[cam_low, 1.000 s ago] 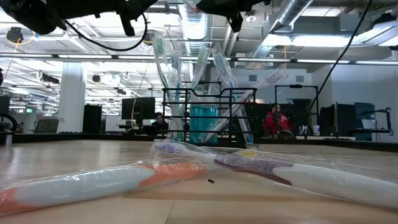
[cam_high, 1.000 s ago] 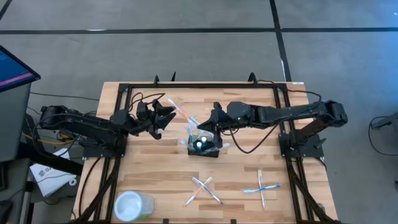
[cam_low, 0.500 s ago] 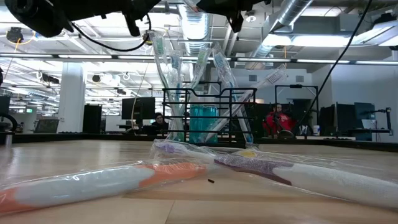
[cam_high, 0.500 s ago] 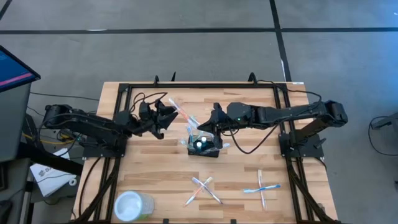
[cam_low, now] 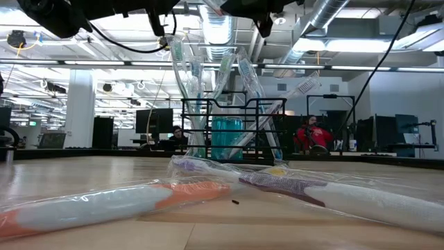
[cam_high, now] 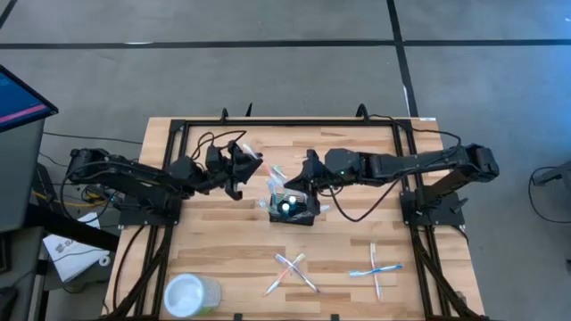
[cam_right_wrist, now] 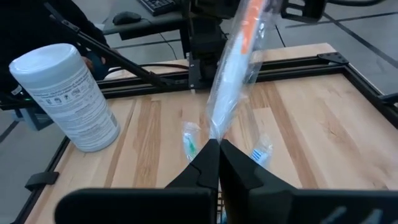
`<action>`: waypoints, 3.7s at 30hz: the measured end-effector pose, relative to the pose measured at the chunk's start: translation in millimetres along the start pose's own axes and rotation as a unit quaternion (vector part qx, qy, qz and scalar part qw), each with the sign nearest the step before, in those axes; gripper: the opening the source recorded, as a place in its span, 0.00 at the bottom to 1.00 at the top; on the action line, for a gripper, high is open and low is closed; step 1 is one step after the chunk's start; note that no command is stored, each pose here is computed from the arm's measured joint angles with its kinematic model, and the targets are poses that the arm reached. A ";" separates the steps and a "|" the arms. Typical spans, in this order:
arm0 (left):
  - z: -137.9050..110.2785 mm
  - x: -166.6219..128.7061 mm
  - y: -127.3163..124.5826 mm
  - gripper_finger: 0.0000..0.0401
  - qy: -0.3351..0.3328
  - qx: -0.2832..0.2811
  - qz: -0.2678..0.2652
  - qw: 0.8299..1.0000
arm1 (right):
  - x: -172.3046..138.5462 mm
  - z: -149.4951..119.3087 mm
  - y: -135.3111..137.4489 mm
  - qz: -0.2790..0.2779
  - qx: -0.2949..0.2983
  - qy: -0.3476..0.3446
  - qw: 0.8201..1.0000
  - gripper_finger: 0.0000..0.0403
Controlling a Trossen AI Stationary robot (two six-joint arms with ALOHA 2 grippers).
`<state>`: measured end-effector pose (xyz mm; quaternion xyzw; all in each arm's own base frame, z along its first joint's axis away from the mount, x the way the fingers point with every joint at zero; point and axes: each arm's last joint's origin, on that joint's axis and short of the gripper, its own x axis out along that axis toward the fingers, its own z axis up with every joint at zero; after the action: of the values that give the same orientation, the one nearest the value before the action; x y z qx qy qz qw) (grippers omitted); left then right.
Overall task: Pick & Place toothbrushing station
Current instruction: Put the top orange toothbrush into the wire organizer
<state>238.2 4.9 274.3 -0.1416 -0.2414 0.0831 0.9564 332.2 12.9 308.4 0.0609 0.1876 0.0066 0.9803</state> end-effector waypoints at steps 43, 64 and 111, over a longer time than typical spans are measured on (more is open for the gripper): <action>-0.2 -9.5 -4.8 0.03 0.101 0.015 -0.040 0.994 | -6.2 -15.2 -7.9 -0.016 -0.027 0.095 0.995 0.00; 8.2 -24.3 -6.0 0.03 0.181 0.013 -0.055 0.982 | -20.1 -17.9 10.3 0.008 -0.042 0.117 0.992 0.22; -52.7 -24.8 9.0 0.03 0.339 0.060 -0.008 0.939 | -42.4 -7.2 28.1 0.037 -0.065 0.084 0.994 0.21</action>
<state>241.4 -4.4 216.2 -0.1015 0.1015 0.0366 0.9890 290.4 40.1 320.8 0.0032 0.2657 0.0600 0.9622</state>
